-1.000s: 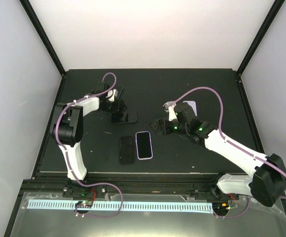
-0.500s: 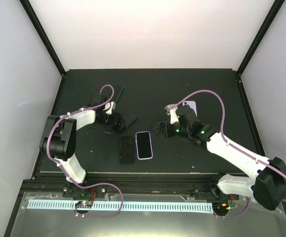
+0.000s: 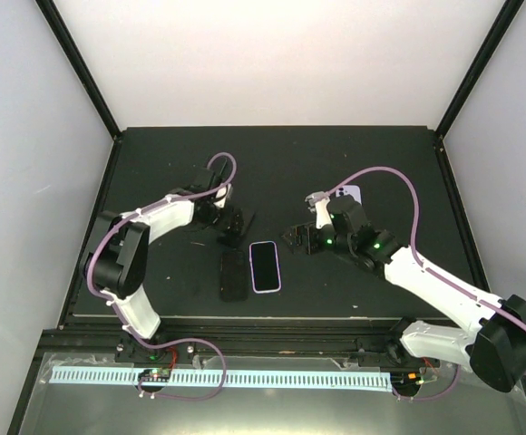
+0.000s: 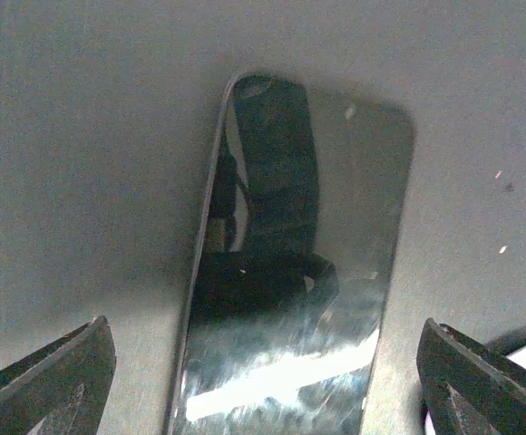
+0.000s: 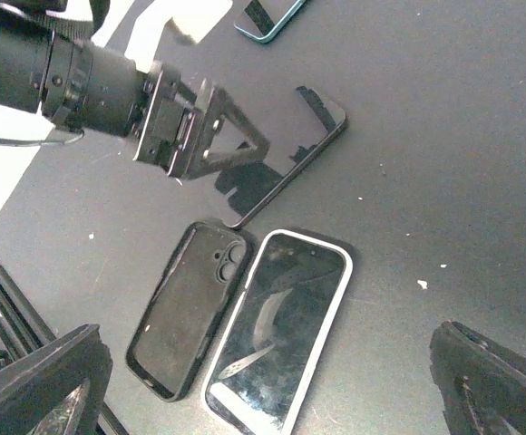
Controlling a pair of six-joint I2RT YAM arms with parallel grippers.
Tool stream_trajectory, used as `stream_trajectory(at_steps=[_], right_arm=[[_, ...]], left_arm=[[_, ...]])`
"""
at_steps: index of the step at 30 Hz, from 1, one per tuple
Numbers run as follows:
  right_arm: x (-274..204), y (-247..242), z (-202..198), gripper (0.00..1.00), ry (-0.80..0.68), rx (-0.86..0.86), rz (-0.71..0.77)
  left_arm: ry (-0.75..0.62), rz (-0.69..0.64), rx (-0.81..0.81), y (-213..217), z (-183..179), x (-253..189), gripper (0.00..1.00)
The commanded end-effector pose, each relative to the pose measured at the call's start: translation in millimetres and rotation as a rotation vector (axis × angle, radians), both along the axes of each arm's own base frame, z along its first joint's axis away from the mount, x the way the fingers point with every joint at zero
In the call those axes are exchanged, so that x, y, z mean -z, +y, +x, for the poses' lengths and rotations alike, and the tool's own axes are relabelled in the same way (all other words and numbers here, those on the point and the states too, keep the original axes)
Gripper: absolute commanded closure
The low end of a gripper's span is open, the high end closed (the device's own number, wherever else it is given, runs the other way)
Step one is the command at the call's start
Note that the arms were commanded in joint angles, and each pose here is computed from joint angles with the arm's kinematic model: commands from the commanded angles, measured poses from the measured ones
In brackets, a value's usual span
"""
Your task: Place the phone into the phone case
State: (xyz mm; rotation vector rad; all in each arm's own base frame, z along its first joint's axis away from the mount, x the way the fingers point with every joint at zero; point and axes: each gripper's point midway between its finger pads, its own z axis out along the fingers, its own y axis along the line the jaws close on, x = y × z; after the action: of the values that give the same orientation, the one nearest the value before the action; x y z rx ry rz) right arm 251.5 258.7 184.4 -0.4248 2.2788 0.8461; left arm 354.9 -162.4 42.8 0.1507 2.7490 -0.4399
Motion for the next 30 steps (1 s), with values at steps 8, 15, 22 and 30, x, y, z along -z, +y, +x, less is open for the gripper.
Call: stream_trajectory(at_steps=[8,15,22,30], right_arm=[[-5,-8,2,0.04,-0.045,0.022,-0.013],[-4,-10,4,0.04,-0.046,0.030,-0.016],[-2,-9,5,0.04,-0.044,0.034,-0.018],[-3,-8,5,0.04,-0.042,0.031,-0.013]], left_arm=[[-0.044,0.205,0.134,-23,23,8,0.06],[-0.033,0.250,0.145,-22,28,17,0.06],[-0.021,0.260,0.153,-23,28,22,0.07],[-0.001,0.252,0.149,-23,23,29,0.17]])
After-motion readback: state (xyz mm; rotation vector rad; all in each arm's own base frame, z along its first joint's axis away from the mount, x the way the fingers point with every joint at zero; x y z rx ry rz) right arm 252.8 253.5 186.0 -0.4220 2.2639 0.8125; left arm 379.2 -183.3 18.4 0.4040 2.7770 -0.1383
